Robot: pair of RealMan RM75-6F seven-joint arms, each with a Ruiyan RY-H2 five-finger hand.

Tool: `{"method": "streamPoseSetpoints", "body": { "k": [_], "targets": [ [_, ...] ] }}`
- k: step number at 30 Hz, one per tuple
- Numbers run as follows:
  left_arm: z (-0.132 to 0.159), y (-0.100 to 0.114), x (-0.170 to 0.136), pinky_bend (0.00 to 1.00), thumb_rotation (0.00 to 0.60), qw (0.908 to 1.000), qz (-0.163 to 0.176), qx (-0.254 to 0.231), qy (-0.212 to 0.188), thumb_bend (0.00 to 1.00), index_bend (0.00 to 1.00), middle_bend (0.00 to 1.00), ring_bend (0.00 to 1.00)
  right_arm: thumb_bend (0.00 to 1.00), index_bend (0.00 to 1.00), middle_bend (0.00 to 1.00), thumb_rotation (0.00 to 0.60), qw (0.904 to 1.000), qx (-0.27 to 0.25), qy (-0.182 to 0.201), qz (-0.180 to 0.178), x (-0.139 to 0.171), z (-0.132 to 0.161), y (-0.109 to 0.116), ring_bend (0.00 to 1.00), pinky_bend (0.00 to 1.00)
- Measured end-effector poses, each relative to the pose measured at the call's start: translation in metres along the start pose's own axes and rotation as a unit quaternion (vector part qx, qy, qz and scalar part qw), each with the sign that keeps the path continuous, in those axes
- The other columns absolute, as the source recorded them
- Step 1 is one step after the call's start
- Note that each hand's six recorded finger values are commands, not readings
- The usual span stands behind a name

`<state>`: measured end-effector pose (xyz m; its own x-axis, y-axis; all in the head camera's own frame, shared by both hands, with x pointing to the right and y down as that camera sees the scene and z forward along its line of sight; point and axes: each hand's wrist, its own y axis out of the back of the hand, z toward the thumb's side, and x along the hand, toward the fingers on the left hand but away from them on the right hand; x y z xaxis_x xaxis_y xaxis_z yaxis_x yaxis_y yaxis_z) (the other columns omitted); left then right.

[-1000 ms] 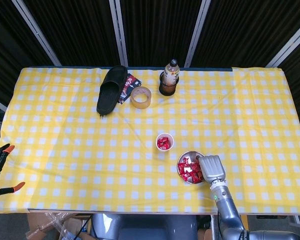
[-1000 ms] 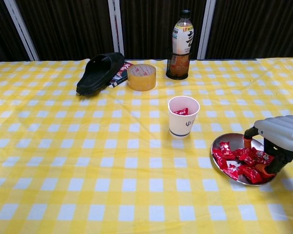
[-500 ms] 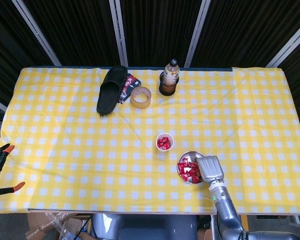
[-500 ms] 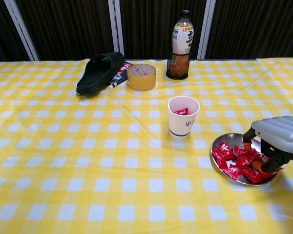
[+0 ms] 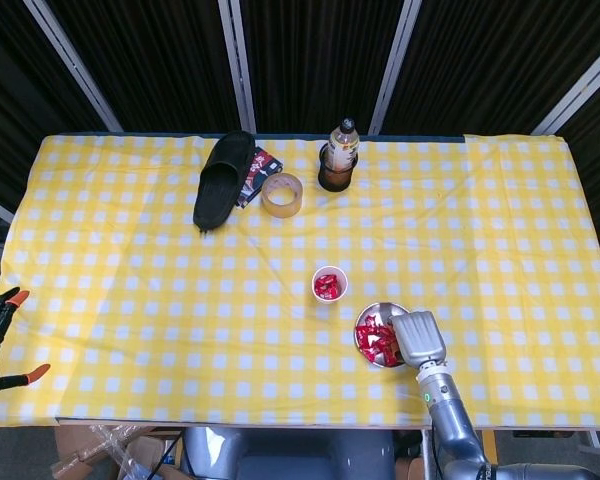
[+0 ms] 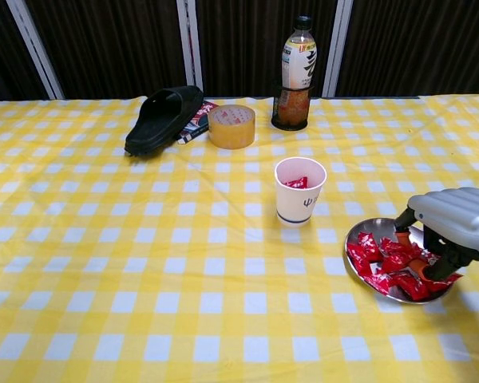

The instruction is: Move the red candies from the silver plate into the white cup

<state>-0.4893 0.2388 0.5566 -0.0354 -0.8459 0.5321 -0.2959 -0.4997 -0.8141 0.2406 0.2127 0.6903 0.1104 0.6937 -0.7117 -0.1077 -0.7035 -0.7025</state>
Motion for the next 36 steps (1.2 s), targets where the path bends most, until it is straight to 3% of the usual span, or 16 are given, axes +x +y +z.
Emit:
{"method": "streamPoseSetpoints", "body": {
  "k": [18,28,36],
  "targets": [
    [0.000,0.000,0.000,0.00,0.600,1.0000,0.000,0.000,0.001,0.03,0.00,0.00,0.00,0.52,0.64,0.99,0.600,0.9993,-0.025,0.015,-0.023,0.009,0.009,0.029,1.00,0.99],
    [-0.001,0.000,0.001,0.00,0.600,1.0000,-0.003,-0.002,0.003,0.03,0.00,0.00,0.00,0.52,0.64,0.99,0.600,0.9970,-0.033,0.031,-0.063,0.004,0.028,0.078,1.00,0.99],
    [-0.003,-0.002,0.002,0.00,0.600,0.9999,-0.012,-0.007,0.008,0.03,0.00,0.00,0.00,0.52,0.64,0.99,0.600,0.9960,-0.044,0.033,-0.070,-0.013,0.043,0.108,1.00,0.99]
  ]
}}
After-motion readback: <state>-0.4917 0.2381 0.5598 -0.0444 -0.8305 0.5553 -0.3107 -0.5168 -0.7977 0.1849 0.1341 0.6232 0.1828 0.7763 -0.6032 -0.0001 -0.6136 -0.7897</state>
